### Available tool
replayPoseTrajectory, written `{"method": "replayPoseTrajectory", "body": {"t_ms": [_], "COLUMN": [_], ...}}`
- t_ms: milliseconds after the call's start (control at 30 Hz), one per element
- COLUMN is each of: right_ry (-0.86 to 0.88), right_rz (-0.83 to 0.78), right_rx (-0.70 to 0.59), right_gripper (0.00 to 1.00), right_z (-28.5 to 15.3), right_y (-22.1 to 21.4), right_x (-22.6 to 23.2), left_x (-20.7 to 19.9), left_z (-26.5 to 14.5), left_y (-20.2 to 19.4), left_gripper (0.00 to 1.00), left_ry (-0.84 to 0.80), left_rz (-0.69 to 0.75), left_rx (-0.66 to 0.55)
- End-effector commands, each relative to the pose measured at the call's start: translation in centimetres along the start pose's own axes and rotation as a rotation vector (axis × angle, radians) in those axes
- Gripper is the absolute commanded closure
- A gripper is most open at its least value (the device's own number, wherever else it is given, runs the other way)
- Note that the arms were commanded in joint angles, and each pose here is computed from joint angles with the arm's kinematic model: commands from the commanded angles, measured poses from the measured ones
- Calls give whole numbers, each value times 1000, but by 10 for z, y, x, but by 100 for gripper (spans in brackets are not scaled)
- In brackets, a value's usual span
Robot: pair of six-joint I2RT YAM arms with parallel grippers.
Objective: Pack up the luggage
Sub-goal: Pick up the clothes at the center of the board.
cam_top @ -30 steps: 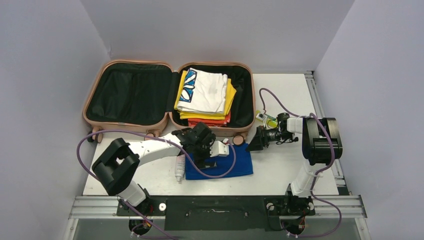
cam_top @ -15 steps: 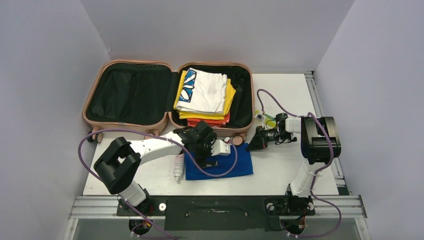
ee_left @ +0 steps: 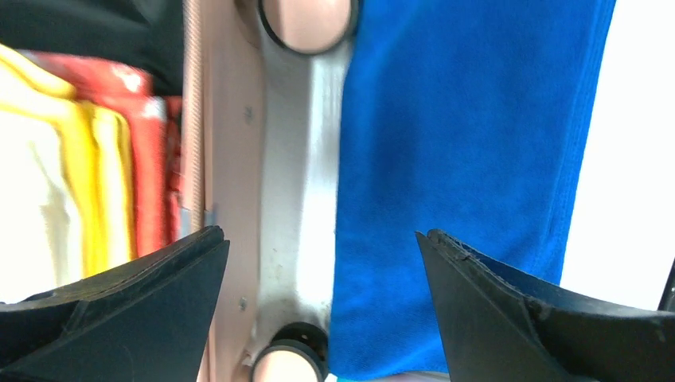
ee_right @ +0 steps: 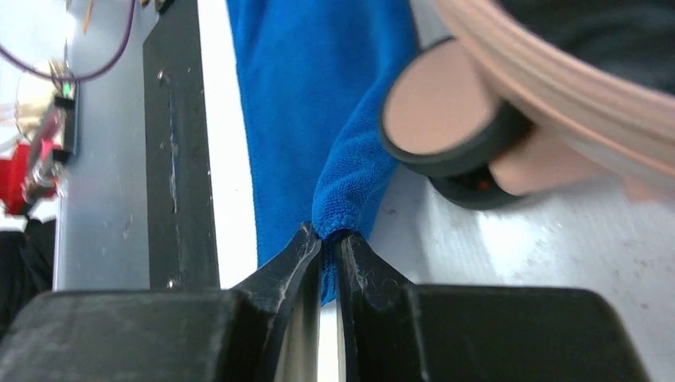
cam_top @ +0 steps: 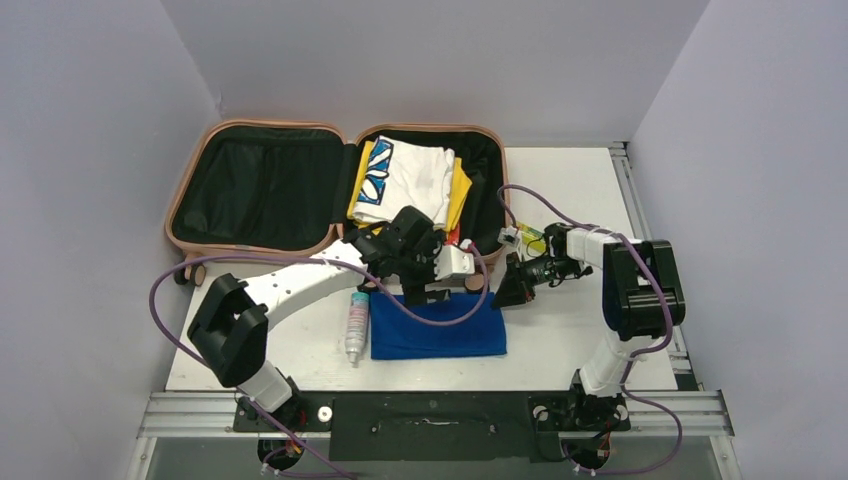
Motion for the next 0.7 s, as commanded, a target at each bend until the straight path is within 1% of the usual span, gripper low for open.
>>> {"method": "replayPoseTrajectory", "body": {"t_ms": [0, 133, 167, 233, 467, 600, 667], "right_ry": [96, 133, 129, 120, 13, -24, -30], "right_rz": [-218, -257, -267, -293, -369, -398, -406], "right_rx": [49, 81, 85, 89, 73, 45, 39], "right_gripper": [95, 95, 95, 95, 95, 95, 95], "right_z": [-5, -3, -3, -5, -15, -19, -21], "right_y": [6, 5, 7, 10, 26, 39, 45], "right_x": [33, 44, 45, 49, 57, 60, 59], "left_x": [24, 28, 28, 28, 19, 13, 11], "left_z": [-16, -14, -12, -7, 11, 22, 30], "left_y": [36, 59, 64, 72, 81, 84, 85], "left_gripper": [4, 1, 3, 4, 4, 4, 4], "left_ry": [12, -87, -115, -162, -326, -382, -396], "left_rz": [32, 34, 37, 51, 92, 82, 68], "left_rx": [-108, -201, -226, -268, -371, -415, -418]}}
Point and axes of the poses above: each gripper's point midway between its finger pads, its own z axis out along the fingers, its own x axis along the line the jaws close on, y = z × x, the point moved 7 cm from there along -z, back along the fingers, and after that the axes turned 10 degrees about z, right-handed, at the moved point
